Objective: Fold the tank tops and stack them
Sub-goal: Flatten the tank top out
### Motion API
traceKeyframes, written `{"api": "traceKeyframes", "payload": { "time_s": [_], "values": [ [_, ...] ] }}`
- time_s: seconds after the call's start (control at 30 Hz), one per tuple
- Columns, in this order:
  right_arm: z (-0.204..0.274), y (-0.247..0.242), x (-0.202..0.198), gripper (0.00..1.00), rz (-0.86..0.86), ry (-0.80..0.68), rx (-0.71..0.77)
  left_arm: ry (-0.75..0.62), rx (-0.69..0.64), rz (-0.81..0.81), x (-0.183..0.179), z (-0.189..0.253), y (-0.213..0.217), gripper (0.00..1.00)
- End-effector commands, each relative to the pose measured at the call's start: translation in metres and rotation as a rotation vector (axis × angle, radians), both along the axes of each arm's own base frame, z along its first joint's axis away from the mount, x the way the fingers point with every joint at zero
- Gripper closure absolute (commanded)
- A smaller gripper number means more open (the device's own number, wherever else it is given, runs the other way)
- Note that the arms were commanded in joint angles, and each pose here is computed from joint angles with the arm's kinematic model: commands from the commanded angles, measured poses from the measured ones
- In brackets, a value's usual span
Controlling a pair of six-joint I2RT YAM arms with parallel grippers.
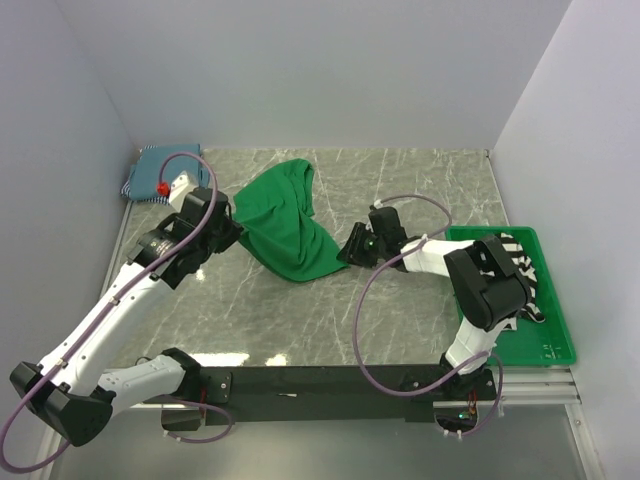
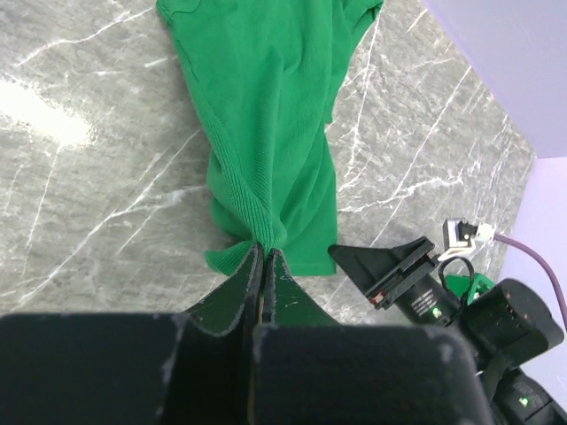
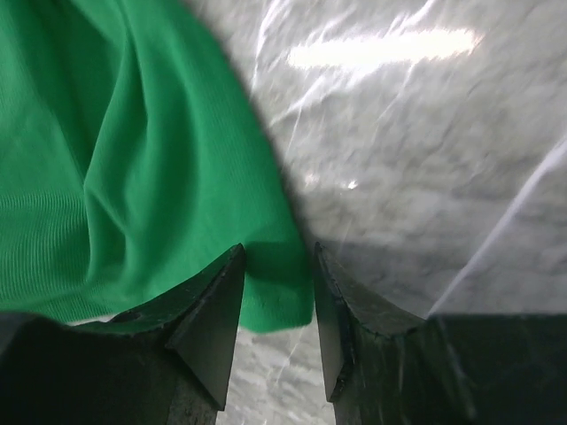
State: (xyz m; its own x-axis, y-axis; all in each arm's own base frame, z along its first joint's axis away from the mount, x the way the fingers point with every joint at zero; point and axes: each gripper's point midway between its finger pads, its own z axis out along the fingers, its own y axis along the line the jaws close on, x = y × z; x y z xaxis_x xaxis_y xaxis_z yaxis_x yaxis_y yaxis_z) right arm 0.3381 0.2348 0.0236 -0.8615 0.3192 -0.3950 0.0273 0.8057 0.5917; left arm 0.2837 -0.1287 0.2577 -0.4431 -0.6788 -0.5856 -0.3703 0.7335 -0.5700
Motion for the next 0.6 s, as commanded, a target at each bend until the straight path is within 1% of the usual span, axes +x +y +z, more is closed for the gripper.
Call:
{"api": "traceKeyframes", "payload": {
  "time_s": [0.0, 0.17, 0.33, 0.43, 0.57],
  "values": [
    [-0.008, -0.001, -0.018, 0.55, 0.005, 0.026, -0.008, -0.079, -0.011, 0.013, 0.003, 0.029, 0.006, 0.99],
    [-0.017, 0.006, -0.031, 0.57, 0.028, 0.054, -0.061, -0.084, -0.015, 0.01, 0.002, 0.033, 0.006, 0.99],
    [-0.025, 0.004, -0.033, 0.59, 0.009, 0.072, -0.094, -0.093, -0.019, 0.009, 0.002, 0.039, 0.007, 0.99],
    [-0.028, -0.002, -0.04, 0.59, -0.001, 0.087, -0.123, -0.1, -0.019, 0.008, 0.003, 0.043, 0.007, 1.0],
    [-0.028, -0.009, -0.048, 0.56, -0.027, 0.075, -0.121, -0.098, -0.017, 0.004, 0.003, 0.043, 0.006, 1.0]
  ]
}}
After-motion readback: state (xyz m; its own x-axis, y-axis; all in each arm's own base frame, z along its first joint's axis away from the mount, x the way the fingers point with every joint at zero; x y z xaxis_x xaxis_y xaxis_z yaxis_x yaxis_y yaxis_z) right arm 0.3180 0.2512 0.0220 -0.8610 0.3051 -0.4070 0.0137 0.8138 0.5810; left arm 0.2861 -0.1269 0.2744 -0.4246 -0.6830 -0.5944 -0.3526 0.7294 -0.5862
